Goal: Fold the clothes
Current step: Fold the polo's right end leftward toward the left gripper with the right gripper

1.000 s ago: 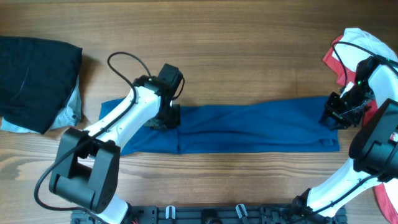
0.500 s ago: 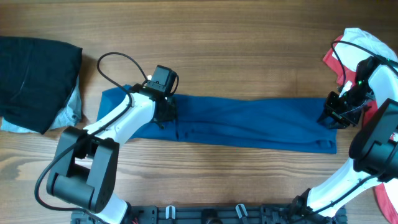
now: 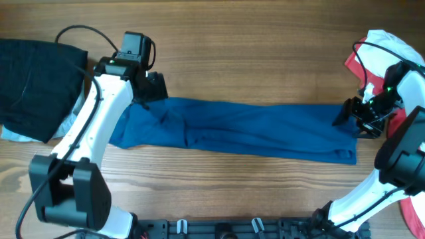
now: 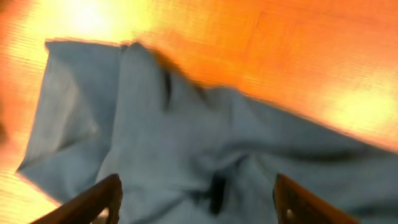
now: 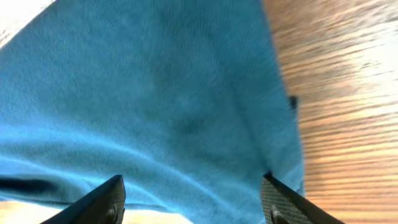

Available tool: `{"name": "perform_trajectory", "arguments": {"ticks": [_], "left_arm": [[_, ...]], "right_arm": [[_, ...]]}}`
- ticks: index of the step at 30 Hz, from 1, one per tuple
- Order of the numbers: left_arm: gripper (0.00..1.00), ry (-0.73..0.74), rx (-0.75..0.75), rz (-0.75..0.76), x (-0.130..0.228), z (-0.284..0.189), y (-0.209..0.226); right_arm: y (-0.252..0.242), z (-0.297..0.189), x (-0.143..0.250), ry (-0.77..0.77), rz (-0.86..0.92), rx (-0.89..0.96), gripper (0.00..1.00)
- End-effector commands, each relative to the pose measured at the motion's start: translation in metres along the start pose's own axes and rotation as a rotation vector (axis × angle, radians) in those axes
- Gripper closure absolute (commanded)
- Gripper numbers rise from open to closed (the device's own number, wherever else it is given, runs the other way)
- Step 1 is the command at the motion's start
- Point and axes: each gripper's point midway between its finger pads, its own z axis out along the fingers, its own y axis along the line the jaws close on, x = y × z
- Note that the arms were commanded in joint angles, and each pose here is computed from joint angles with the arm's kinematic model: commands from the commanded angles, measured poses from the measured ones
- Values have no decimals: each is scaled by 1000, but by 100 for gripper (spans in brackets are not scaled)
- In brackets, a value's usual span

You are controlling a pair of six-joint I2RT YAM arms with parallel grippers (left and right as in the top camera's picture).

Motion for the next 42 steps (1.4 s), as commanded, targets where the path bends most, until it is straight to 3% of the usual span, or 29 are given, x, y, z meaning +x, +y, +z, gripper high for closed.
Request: {"name": "perform_trajectory", "arguments": {"ticks": [1, 9, 11, 14, 16, 20, 26, 30, 34, 42], "left_arm": [[20, 103, 56, 14, 24, -5, -5], [20, 119, 69, 15, 27, -6, -7], [20, 125, 72, 15, 29, -6, -8], [20, 125, 72, 15, 29, -6, -7], [20, 124, 72, 15, 28, -6, -7], [20, 112, 72, 15, 26, -6, -8], [22, 97, 72, -14, 18, -5, 0], [23, 96, 59, -74, 12, -3, 20], [22, 106, 48, -115, 11, -3, 33], [21, 131, 38, -119, 17, -3, 37]], "right_arm": [[-16, 17, 11, 21, -10, 7, 25], [-26, 42, 9, -12, 5, 14, 20], [-14, 48, 4, -40, -19, -62, 22], [7, 46, 0, -69, -86, -182, 59], [13, 44, -2, -82, -86, -218, 96], [15, 22, -17, -130, -93, -211, 96], [-7, -64, -44, -283, 45, -4, 96], [16, -120, -43, -398, 26, 19, 96], [62, -116, -29, -382, -99, 139, 96], [188, -49, 25, -265, -294, 229, 95]]}}
